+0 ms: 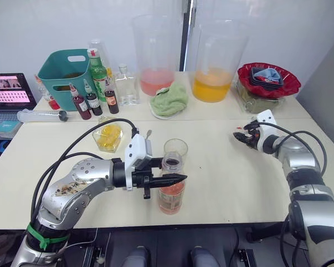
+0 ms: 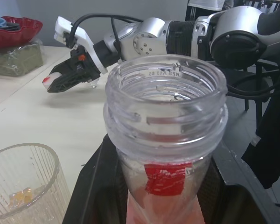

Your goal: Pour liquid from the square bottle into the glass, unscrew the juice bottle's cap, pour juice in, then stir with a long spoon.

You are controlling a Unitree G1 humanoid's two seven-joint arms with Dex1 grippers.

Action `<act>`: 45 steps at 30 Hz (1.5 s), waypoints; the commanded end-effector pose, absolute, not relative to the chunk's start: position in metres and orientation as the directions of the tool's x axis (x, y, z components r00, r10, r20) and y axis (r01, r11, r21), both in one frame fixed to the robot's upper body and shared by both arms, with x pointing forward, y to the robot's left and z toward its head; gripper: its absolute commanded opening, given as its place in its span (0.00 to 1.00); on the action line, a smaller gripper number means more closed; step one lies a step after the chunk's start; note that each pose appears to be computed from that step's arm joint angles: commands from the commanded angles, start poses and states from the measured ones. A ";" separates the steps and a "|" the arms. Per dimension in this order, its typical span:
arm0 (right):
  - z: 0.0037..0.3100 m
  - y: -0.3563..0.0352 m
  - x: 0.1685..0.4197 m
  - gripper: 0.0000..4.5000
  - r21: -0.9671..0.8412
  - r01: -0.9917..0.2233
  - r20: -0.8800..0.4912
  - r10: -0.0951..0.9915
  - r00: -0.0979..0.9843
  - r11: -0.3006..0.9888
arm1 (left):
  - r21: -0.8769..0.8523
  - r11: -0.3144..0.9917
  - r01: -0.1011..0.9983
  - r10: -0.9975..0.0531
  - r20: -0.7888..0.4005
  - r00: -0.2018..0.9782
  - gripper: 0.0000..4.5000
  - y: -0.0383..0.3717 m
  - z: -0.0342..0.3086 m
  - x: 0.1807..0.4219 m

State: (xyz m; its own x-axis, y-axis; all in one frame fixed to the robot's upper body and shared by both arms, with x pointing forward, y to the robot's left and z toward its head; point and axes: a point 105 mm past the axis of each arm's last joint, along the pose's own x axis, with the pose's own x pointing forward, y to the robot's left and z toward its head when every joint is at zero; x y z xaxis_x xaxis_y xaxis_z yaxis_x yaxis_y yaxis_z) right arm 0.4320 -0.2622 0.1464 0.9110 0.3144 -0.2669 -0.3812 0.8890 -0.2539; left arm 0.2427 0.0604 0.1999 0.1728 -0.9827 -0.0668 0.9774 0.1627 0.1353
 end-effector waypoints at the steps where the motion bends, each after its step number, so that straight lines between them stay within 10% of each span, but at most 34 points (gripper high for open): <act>1: 0.148 -0.266 0.437 0.50 -0.308 -0.348 -0.271 0.269 0.924 0.886 | 0.160 0.143 0.977 -0.986 -0.058 0.154 0.32 0.059 0.207 0.237; 6: 0.148 -0.265 0.439 0.50 -0.314 -0.348 -0.271 0.268 0.924 0.883 | 0.168 0.143 0.975 -0.988 -0.038 0.151 0.32 0.061 0.212 0.235; 12: 0.175 -0.259 0.439 1.00 -0.355 -0.390 -0.223 0.328 0.918 0.850 | 0.169 0.147 0.975 -0.989 0.021 0.145 0.32 0.062 0.226 0.232; 24: 0.258 -0.226 0.406 1.00 -0.395 -0.590 -0.130 0.593 0.795 0.704 | 0.183 0.214 0.959 -0.977 0.040 0.211 0.32 0.086 0.255 0.224; 36: 0.249 -0.185 0.302 1.00 -0.178 -0.935 -0.270 0.898 0.346 0.307 | 0.302 0.364 0.881 -0.926 0.016 0.377 0.32 0.140 0.298 0.237; 45: 0.240 -0.157 0.259 1.00 -0.092 -0.973 -0.254 0.940 0.230 0.213 | 0.550 0.501 0.668 -0.811 0.030 0.584 0.32 0.141 0.306 0.304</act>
State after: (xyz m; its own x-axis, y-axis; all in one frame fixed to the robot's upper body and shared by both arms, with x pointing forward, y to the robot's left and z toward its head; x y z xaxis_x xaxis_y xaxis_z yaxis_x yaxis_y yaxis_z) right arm 0.2640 -0.1579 0.2278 0.2108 0.9354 -0.2837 -0.9775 0.2051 -0.0501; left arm 0.3011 0.1407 0.2966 0.5556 -0.8314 0.0085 0.7352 0.4960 0.4621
